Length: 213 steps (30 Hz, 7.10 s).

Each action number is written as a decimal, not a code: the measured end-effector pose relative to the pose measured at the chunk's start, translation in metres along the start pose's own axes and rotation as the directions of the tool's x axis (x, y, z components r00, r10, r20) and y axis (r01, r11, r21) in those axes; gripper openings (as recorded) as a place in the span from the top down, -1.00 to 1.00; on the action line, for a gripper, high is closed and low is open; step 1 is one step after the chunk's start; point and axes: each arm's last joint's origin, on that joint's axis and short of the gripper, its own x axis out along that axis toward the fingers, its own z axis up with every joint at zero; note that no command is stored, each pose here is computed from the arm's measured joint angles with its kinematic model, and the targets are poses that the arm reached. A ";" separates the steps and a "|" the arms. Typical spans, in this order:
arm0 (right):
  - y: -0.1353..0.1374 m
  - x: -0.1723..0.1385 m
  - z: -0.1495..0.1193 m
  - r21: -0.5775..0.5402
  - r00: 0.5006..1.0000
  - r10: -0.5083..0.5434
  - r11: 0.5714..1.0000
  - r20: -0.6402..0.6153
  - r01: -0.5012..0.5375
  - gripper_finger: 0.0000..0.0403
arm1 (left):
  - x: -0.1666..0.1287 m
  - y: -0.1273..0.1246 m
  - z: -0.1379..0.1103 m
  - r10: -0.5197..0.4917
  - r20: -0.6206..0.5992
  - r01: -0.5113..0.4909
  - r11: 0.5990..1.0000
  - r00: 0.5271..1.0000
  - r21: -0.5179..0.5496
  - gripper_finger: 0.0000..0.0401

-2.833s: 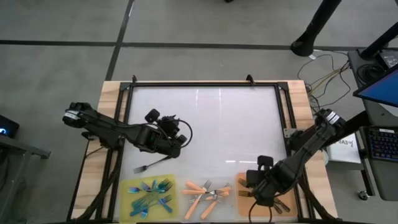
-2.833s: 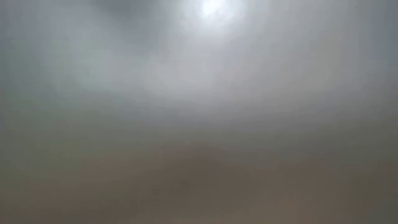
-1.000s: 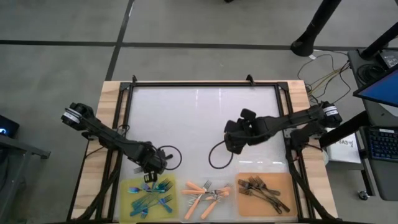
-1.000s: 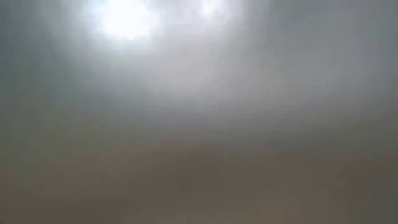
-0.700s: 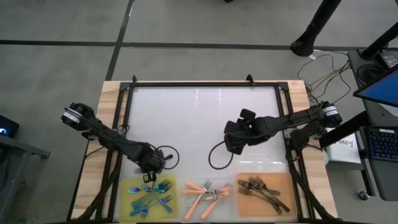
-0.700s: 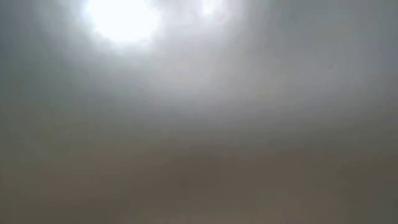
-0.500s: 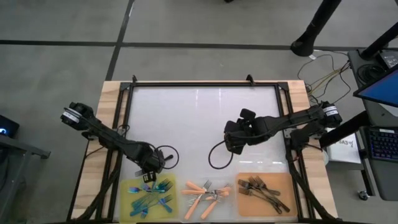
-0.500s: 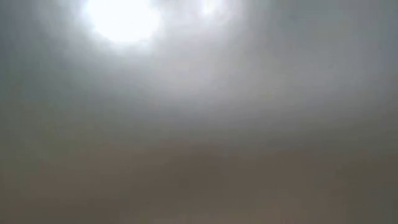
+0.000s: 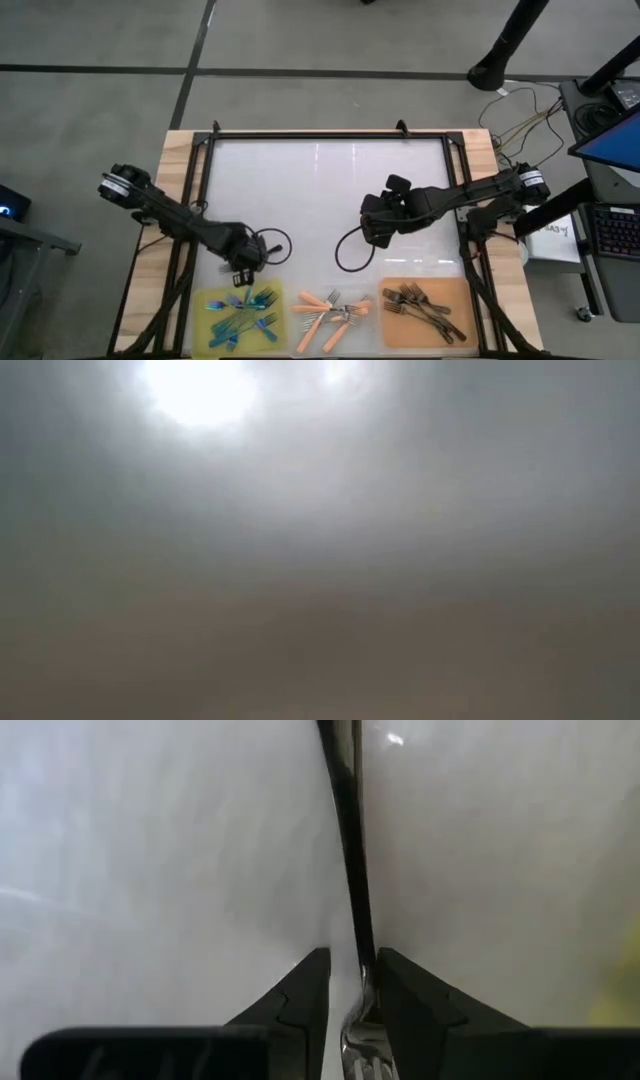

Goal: Sort silverware by color (type)
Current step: Put the black fork into the orange bin

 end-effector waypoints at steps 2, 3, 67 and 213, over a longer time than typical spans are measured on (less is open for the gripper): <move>0.000 0.000 0.000 0.000 1.000 0.000 1.000 0.000 0.000 0.35 | 0.000 0.003 0.002 0.023 0.018 -0.023 0.999 1.000 0.022 0.65; 0.000 0.000 0.000 0.000 1.000 0.000 1.000 0.000 0.000 0.36 | 0.000 0.005 0.004 0.032 0.026 -0.033 0.999 0.999 0.035 0.65; 0.009 -0.018 0.052 0.109 0.771 -0.034 0.993 0.636 -0.046 0.37 | -0.086 0.010 0.092 0.335 0.882 0.136 0.908 0.330 -0.396 1.00; 0.137 -0.043 -0.105 0.225 0.564 0.564 0.798 -0.603 -0.559 0.96 | -0.104 -0.047 0.086 0.489 0.864 -0.140 0.870 0.120 -0.473 0.34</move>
